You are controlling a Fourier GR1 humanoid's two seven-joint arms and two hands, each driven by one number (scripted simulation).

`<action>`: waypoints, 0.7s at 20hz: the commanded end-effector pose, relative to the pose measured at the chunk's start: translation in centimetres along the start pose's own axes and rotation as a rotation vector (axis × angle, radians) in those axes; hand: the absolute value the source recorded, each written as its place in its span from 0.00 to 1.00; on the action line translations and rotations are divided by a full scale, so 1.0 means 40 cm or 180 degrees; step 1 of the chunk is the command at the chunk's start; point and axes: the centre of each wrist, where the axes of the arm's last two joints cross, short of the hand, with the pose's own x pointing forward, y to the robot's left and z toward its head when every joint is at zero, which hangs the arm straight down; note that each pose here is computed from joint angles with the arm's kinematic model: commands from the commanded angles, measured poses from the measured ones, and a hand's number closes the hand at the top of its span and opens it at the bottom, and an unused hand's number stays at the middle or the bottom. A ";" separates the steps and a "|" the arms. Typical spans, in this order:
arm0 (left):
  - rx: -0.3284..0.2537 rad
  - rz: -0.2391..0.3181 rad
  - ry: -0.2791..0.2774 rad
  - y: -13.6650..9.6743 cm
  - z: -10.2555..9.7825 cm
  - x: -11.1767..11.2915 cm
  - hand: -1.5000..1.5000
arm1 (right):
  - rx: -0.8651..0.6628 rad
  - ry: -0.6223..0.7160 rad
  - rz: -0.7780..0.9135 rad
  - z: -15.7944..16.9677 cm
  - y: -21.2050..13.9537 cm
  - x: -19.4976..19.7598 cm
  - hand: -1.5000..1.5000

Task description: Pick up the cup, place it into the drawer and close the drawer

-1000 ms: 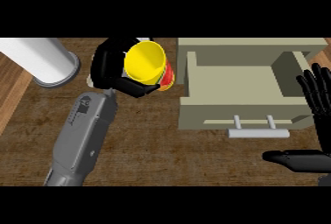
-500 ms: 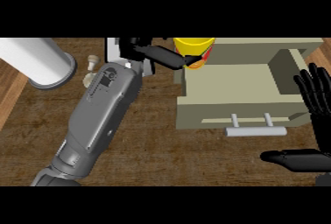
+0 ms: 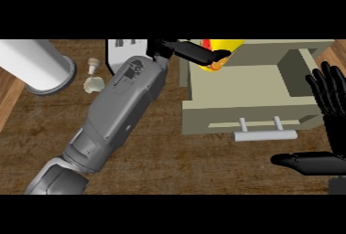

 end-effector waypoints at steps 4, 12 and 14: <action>0.0024 -0.0174 0.0188 -0.043 -0.005 -0.021 1.00 | 0.0037 -0.0047 -0.0010 0.023 -0.002 -0.003 0.00; -0.0068 -0.0544 0.0459 -0.039 0.034 -0.096 1.00 | 0.0050 -0.0146 -0.0002 -0.032 -0.005 0.018 0.00; -0.0131 -0.0717 0.0567 -0.045 0.052 -0.113 1.00 | 0.0088 -0.0029 -0.0011 -0.025 -0.007 0.000 0.00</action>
